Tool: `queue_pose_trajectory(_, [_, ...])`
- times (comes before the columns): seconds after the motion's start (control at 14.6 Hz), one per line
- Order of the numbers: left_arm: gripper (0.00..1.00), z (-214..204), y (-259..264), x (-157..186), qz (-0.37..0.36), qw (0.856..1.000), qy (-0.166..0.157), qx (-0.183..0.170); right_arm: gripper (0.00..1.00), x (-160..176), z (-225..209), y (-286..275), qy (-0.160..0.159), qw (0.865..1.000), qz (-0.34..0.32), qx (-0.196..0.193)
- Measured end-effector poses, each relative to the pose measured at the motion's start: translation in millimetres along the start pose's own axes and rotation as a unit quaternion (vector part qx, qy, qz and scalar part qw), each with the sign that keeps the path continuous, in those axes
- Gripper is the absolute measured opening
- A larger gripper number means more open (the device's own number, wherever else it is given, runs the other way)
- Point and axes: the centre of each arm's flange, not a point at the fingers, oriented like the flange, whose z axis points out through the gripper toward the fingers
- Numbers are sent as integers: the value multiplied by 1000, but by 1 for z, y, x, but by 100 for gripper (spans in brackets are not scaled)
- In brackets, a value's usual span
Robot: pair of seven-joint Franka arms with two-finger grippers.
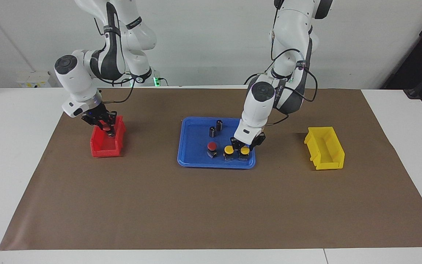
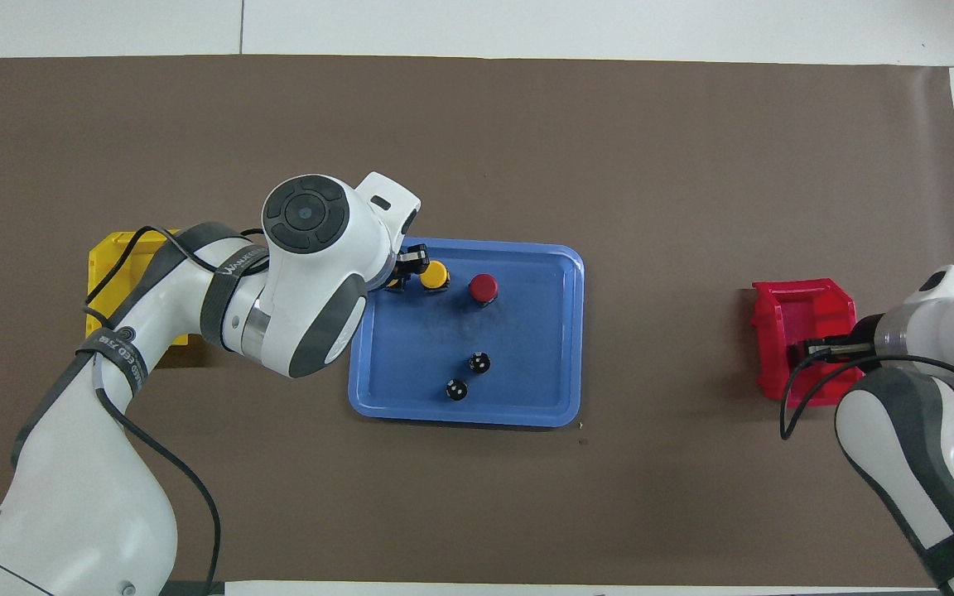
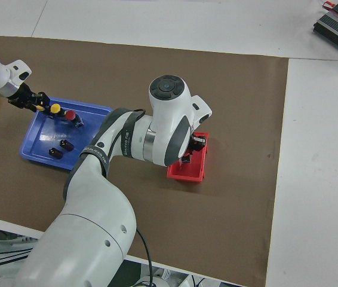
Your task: Sort red and yellow buttons by color
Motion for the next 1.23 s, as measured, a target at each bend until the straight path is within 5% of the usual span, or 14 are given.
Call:
queue_pose_trajectory(0.07, [43, -1, 0, 1, 0, 1000, 1, -1, 41, -2, 3, 0, -1, 1000, 0, 0])
queue_pose_trajectory(0.41, [41, -56, 0, 11, -6, 1000, -16, 13, 42, -7, 9, -1, -6, 1000, -1, 1])
queue_pose_trajectory(0.55, [41, -107, -21, 10, -14, 999, -31, 23, 59, -7, 9, -1, -6, 1000, -4, 1])
queue_pose_trajectory(0.82, [41, -166, -135, 27, 1, 997, -47, 58, 63, 1, -9, 3, -19, 999, -30, 4])
queue_pose_trajectory(1.23, [41, -153, -325, 67, -31, 997, -55, 48, 66, 42, -115, -18, -34, 998, -44, 9])
